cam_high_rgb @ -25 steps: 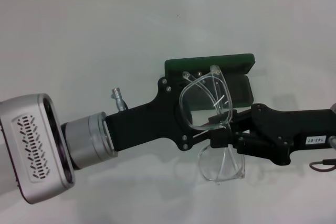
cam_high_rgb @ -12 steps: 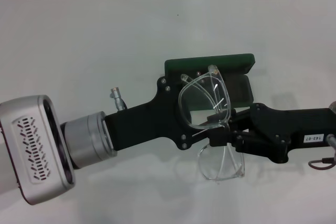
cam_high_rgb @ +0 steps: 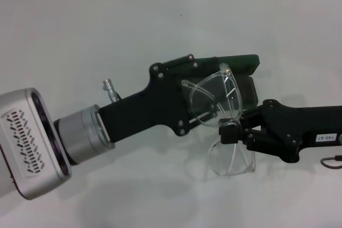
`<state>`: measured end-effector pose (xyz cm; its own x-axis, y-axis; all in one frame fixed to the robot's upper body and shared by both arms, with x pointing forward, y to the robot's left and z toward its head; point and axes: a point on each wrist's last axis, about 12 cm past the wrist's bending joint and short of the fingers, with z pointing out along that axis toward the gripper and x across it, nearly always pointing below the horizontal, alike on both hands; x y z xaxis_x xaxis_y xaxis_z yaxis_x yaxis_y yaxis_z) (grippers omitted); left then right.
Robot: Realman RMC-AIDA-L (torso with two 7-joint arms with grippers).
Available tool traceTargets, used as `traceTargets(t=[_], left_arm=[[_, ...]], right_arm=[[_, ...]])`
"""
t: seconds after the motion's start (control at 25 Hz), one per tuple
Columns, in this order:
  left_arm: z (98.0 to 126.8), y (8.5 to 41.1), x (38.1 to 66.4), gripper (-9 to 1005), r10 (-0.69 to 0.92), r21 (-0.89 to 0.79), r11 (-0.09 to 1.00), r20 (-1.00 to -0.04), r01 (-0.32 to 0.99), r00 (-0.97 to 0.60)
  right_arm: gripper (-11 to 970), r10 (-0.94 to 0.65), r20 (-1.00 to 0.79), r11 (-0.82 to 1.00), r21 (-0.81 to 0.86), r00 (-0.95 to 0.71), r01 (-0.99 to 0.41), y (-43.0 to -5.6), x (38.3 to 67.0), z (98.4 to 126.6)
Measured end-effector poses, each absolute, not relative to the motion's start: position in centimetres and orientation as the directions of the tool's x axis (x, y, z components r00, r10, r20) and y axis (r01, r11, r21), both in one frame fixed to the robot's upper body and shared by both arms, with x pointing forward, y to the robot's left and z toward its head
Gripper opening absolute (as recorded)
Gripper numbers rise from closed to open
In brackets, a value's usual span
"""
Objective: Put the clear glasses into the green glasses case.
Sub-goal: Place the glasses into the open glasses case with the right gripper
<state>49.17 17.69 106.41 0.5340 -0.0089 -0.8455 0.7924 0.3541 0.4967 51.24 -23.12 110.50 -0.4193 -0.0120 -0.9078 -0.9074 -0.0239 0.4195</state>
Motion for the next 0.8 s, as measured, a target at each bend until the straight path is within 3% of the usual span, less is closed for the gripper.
traceTargets(t=[0.6,0.8], left_arm=[[106.3,18.6,50.6,531,0.063,0.487,0.47,-0.85,0.736,0.522],[106.9,20.2,51.8,531,0.062,0.416,0.634,-0.867,0.651,0.494]], right_arm=[[110,-0.007,-0.937,-0.084,0.349,-0.35,-0.933,-23.9,50.7,111.7],[112,-0.009,-0.972,-0.049,0.237,-0.237,-0.97,-25.0,50.5,111.8]])
